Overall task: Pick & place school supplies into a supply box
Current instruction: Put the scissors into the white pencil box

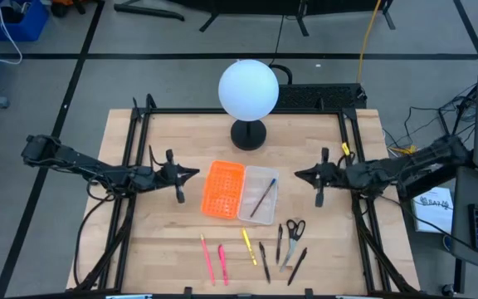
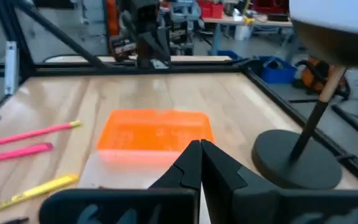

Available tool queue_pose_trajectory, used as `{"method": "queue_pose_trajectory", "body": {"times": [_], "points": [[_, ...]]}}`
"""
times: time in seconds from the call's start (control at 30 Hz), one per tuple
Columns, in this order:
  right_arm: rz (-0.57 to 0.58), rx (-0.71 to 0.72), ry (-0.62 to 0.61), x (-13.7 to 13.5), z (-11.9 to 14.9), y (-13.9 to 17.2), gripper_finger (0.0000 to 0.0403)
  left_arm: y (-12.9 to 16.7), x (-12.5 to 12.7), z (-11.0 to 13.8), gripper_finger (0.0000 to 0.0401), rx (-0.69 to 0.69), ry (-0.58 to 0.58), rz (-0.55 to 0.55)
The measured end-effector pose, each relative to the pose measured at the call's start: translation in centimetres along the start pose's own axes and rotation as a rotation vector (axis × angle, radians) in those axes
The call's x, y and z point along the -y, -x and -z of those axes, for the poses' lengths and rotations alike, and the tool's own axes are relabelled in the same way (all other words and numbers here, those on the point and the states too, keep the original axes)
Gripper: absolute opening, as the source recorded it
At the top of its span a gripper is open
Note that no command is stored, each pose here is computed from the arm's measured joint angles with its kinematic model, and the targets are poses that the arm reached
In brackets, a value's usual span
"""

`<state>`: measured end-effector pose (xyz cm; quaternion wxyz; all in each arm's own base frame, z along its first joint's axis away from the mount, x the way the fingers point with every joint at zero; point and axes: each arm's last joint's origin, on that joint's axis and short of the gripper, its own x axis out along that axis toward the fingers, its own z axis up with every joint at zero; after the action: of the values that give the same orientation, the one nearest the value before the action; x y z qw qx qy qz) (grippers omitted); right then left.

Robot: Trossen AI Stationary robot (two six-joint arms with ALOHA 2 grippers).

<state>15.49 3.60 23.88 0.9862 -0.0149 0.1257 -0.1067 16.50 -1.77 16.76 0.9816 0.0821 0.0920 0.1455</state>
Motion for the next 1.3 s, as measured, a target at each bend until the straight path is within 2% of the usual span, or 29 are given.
{"method": "queue_pose_trajectory", "body": {"times": [0.13, 0.3, 0.43, 0.53, 0.67, 0.83, 0.97, 1.2, 1.3], "points": [[0.024, -0.094, 0.057, -3.0, -2.9, -1.2, 0.0, 0.0, 0.0, -0.1, 0.0025, 0.009, -0.051, -0.008], [0.067, -0.207, 0.079, -6.6, -7.5, -2.8, 0.0, 0.0, 0.0, -0.1, 0.0015, 0.01, -0.035, -0.009], [0.137, -0.341, 0.029, -8.8, -10.2, -4.8, 0.0, 0.0, 0.0, -0.1, 0.0004, 0.012, -0.05, -0.009], [0.186, -0.483, -0.033, -10.1, -11.3, -6.2, 0.0, 0.0, 0.0, -0.1, 0.0013, 0.012, -0.034, -0.008], [0.264, -0.731, -0.166, -11.4, -10.3, -7.8, 0.0, 0.0, 0.0, 0.1, 0.0033, -0.009, 0.027, -0.005], [0.428, -0.982, -0.326, -12.1, -6.6, -9.1, 0.0, 0.0, 0.0, 0.3, 0.0041, -0.032, 0.067, -0.004], [0.586, -1.017, -0.404, -12.3, -4.2, -9.7, 0.0002, 0.0, 0.0, 0.3, 0.0041, -0.03, 0.084, -0.002], [0.715, -1.038, -0.609, -12.2, -1.5, -9.5, 0.0046, 0.0, 0.0, 0.2, 0.0042, -0.023, 0.099, -0.001], [0.758, -1.06, -0.655, -12.0, -0.5, -9.4, 0.0067, 0.0, 0.0, 0.2, 0.0042, -0.023, 0.091, -0.001]]}}
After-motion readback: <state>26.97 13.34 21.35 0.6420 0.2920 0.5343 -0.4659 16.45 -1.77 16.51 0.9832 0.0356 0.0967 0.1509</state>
